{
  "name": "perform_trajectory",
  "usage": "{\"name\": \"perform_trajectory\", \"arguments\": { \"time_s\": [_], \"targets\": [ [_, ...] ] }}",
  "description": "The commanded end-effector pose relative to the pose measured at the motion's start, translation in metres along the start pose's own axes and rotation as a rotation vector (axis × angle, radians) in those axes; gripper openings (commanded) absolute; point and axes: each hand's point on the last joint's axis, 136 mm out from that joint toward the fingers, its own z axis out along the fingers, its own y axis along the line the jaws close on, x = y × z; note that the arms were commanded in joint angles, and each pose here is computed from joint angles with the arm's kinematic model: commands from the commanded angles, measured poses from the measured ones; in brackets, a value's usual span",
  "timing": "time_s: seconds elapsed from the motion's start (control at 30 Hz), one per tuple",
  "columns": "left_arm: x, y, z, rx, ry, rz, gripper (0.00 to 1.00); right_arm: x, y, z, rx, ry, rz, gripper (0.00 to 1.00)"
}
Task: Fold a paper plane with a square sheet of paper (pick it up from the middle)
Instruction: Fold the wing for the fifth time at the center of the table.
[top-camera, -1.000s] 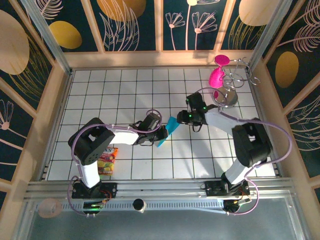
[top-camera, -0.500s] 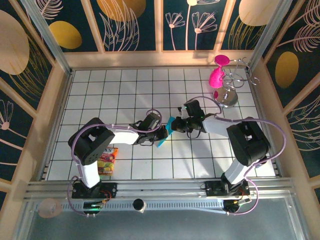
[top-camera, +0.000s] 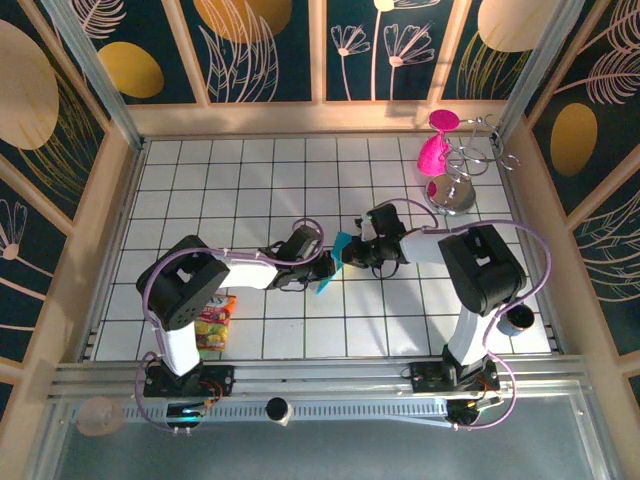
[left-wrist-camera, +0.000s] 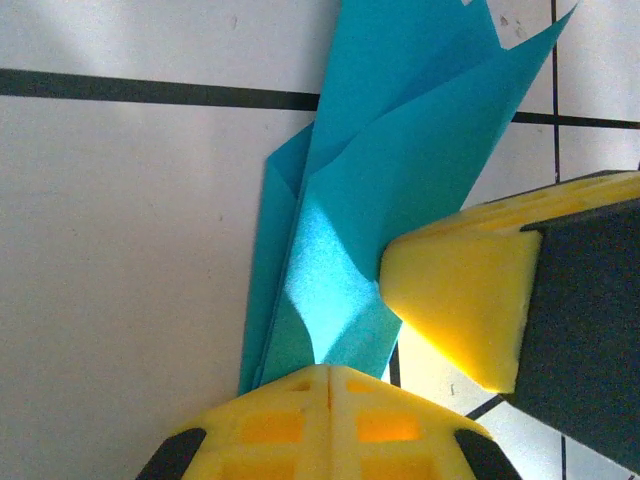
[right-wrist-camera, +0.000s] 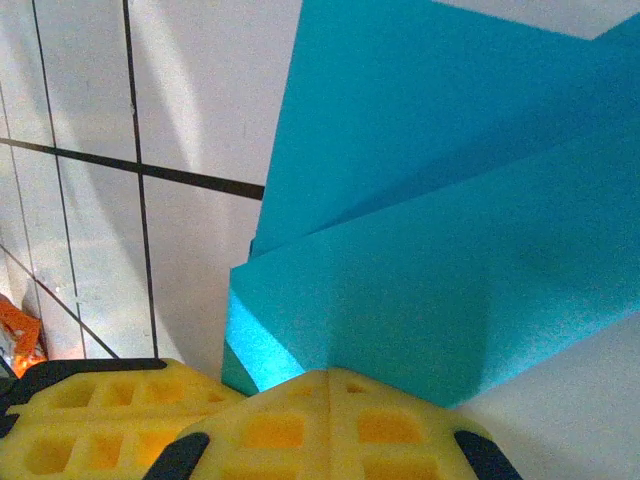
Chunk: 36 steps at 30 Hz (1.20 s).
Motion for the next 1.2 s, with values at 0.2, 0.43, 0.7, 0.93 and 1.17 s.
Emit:
{"name": "perform_trajectory", "arguments": {
  "time_s": [0.2, 0.43, 0.7, 0.93, 1.17],
  "targets": [
    [0.052, 0.077, -0.002, -0.220, 0.141, -0.041, 0.00, -0.064, -0.050, -0.019, 0.084, -0.171, 0.092, 0.05],
    [0.052, 0.075, -0.001, -0.211, 0.146, -0.036, 0.00, -0.097, -0.085, -0.029, 0.150, -0.245, 0.165, 0.04],
    [0.041, 0.062, -0.001, -0.189, 0.124, -0.020, 0.00, -0.102, -0.038, -0.065, 0.125, -0.354, 0.052, 0.04],
    [0.027, 0.046, 0.001, -0.157, 0.095, -0.008, 0.00, -0.050, 0.014, -0.043, 0.026, -0.234, -0.040, 0.05],
    [0.013, 0.025, -0.003, -0.105, 0.062, 0.012, 0.00, -0.021, 0.015, -0.006, -0.005, -0.097, -0.013, 0.03]
  ]
}}
